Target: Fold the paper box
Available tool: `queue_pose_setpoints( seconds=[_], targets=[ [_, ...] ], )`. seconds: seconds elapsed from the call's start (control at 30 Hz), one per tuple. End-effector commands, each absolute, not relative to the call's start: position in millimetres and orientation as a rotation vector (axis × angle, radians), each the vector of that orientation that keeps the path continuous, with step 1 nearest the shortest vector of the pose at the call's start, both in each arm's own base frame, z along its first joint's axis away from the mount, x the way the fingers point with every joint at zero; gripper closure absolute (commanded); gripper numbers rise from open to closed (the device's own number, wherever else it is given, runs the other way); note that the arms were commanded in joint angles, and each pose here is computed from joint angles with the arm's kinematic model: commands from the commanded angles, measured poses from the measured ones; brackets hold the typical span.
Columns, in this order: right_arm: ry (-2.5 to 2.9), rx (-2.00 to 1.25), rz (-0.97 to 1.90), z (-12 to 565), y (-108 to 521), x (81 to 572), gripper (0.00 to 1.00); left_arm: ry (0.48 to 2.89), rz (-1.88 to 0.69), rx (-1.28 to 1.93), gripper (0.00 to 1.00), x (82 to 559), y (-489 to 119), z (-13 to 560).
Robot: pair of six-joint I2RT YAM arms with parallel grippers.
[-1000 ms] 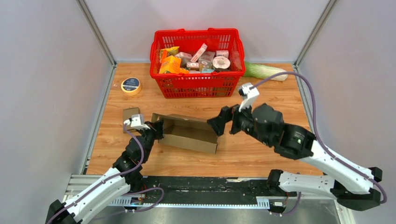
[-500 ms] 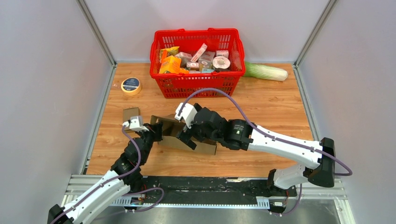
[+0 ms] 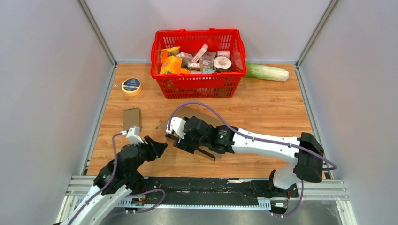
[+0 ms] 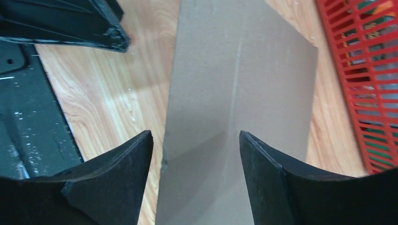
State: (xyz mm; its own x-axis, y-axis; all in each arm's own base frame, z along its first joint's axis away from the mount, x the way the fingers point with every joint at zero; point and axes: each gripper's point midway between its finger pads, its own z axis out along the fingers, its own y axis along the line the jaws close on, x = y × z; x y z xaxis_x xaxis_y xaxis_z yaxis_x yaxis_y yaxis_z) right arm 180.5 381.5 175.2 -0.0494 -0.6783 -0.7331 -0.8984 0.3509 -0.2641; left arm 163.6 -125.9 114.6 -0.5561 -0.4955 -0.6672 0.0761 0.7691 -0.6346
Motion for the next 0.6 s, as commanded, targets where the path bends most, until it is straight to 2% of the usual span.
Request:
queue_pose_setpoints(
  seconds=[0.0,0.07,0.13,0.2,0.27,0.37,0.4,0.47,0.57],
  targets=[
    [1.771,-1.374,0.547,175.0,408.5,161.7,0.25,2.148,-0.972,-0.320,0.42,98.9,-117.0,127.2],
    [1.807,-1.369,0.610,163.3,409.9,151.8,0.23,2.128,-1.050,-0.331,0.42,85.1,-115.2,139.2],
    [1.832,-1.348,0.636,155.5,409.0,148.3,0.19,2.142,-1.144,-0.287,0.46,69.7,-121.4,153.2],
    [1.895,-1.342,0.687,138.2,401.3,138.1,0.15,1.996,-1.242,-0.122,0.52,65.8,-130.7,202.8],
    [1.930,-1.324,0.764,130.4,401.4,127.4,0.13,1.838,-1.272,-0.034,0.53,66.7,-130.4,254.1],
    [2.030,-1.251,0.895,117.8,396.3,111.8,0.10,1.890,-1.131,0.047,0.56,89.4,-138.4,274.9],
    [2.112,-1.188,0.936,107.6,390.4,106.1,0.08,1.979,-1.055,0.091,0.58,105.3,-149.5,266.9],
    [2.152,-1.121,1.040,111.9,390.8,99.5,0.07,1.980,-1.031,0.126,0.61,123.0,-163.5,278.2],
    [2.232,-0.943,1.190,117.6,380.0,93.5,0.06,2.031,-0.990,0.168,0.63,157.9,-192.3,261.9]
  ],
)
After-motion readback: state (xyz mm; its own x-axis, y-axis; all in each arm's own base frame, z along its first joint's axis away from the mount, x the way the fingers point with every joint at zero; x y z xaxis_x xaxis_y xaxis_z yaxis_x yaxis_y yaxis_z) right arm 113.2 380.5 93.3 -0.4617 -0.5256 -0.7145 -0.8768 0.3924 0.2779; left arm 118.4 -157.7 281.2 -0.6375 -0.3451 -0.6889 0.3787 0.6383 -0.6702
